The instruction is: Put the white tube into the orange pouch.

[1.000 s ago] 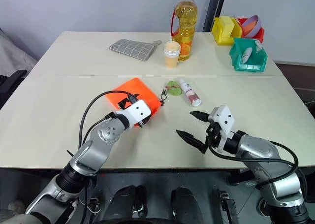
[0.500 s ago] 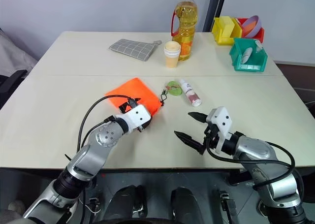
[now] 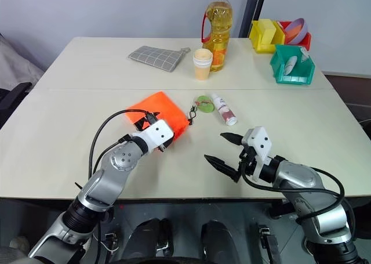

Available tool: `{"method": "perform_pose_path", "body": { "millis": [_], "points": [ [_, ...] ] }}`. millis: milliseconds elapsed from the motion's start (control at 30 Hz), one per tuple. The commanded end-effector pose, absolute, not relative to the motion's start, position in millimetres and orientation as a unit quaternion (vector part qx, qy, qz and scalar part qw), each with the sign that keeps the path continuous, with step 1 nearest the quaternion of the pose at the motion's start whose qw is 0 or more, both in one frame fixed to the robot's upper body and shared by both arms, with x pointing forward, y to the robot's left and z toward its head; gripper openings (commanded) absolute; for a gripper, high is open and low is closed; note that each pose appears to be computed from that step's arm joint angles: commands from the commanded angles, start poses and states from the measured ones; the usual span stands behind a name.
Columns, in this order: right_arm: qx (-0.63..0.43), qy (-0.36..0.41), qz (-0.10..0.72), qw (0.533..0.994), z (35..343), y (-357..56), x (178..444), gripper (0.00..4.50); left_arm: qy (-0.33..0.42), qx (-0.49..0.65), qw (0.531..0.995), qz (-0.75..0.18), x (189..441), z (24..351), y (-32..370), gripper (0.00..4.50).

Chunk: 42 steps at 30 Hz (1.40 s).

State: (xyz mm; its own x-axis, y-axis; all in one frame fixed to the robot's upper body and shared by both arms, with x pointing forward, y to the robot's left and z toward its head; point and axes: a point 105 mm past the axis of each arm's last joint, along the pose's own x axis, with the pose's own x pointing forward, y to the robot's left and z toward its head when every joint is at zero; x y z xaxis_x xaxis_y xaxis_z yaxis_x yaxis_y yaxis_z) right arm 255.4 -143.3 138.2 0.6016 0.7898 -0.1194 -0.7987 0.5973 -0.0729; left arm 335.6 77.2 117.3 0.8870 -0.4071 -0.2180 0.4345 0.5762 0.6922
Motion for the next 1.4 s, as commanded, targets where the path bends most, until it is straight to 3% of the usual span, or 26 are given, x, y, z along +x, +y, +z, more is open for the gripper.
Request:
{"method": "perform_pose_path", "body": {
  "millis": [33,167,233,300,500,767,933,1167,1400],
  "points": [
    [-0.066,0.016,0.445,0.893,146,-142,256,4.50,0.002,0.389,0.894,-0.224,335,125,79,4.45],
    [-0.066,0.015,0.445,0.893,147,-141,256,4.50,0.004,0.384,0.896,-0.225,335,124,79,4.45],
    [-0.067,0.015,0.445,0.893,147,-141,256,4.50,0.003,0.383,0.896,-0.226,335,124,79,3.93],
    [-0.067,0.014,0.446,0.893,147,-141,256,4.50,0.002,0.380,0.897,-0.225,335,125,80,3.19],
    [-0.069,0.013,0.448,0.891,149,-141,257,4.50,-0.003,0.379,0.900,-0.215,336,128,86,0.06],
    [-0.072,0.009,0.449,0.890,151,-140,257,4.50,-0.012,0.369,0.910,-0.188,336,136,112,0.06],
    [-0.085,-0.002,0.436,0.896,154,-138,266,4.50,-0.033,0.263,0.940,-0.216,333,151,128,0.06],
    [-0.100,0.005,0.356,0.929,147,-148,298,4.50,-0.049,0.174,0.950,-0.256,330,164,130,0.06],
    [-0.098,0.021,0.204,0.974,129,-164,347,4.50,-0.036,0.146,0.947,-0.283,327,161,125,0.06]
  ]
}}
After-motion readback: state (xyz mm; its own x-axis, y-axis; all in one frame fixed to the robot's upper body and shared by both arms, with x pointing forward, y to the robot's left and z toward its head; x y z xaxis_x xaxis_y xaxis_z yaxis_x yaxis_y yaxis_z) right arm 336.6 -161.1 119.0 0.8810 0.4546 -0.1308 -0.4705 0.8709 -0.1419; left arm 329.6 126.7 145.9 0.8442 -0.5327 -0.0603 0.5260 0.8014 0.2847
